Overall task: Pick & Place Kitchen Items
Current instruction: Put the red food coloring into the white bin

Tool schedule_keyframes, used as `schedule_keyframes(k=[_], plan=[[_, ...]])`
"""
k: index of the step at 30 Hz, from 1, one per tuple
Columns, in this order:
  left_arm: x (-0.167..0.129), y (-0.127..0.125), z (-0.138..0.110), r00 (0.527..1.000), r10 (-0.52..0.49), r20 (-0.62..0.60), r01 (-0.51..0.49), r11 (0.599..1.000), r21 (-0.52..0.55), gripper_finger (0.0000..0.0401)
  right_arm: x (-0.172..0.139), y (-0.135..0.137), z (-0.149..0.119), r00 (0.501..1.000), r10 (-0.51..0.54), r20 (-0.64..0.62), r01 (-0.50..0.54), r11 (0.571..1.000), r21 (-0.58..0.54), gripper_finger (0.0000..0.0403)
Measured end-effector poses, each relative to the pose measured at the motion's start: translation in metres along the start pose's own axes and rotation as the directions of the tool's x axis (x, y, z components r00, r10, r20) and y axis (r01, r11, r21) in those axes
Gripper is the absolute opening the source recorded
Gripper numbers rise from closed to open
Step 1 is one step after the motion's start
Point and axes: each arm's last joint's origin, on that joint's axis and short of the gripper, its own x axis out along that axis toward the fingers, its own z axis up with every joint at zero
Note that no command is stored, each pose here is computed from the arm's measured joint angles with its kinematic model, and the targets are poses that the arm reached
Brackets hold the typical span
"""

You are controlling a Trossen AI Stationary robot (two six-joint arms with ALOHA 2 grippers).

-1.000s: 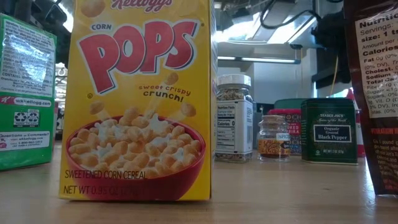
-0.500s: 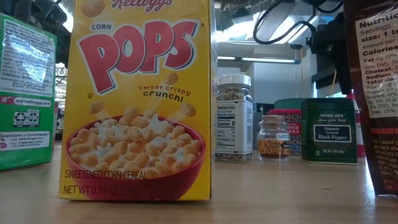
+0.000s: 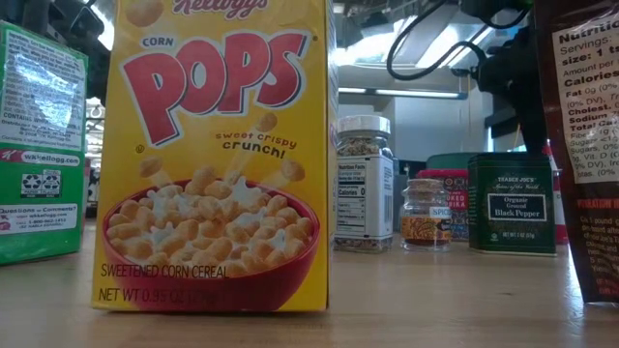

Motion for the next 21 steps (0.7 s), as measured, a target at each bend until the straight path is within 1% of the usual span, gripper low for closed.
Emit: schedule_keyframes(k=[7, 14, 19, 21], plan=[[0.0, 0.0, 0.0, 1.0, 0.0, 0.0, 0.0, 1.0, 0.0, 0.0008, 0.0, -0.001, -0.002, 0.997, 0.005, -0.073, -0.003, 1.0, 0.025, 0.0257], [0.0, 0.0, 0.0, 1.0, 0.0, 0.0, 0.0, 1.0, 0.0, 0.0012, 0.001, -0.001, -0.004, 0.997, 0.01, -0.078, -0.005, 0.999, 0.054, 0.0257], [0.0, 0.0, 0.0, 1.0, 0.0, 0.0, 0.0, 1.0, 0.0, 0.0012, 0.013, -0.005, -0.012, 0.996, -0.031, -0.088, 0.037, 0.997, 0.07, 0.0257], [0.0, 0.0, 0.0, 1.0, 0.0, 0.0, 0.0, 1.0, 0.0, 0.0011, 0.018, -0.004, -0.015, 0.997, -0.028, -0.073, 0.033, 0.998, 0.062, 0.0257]])
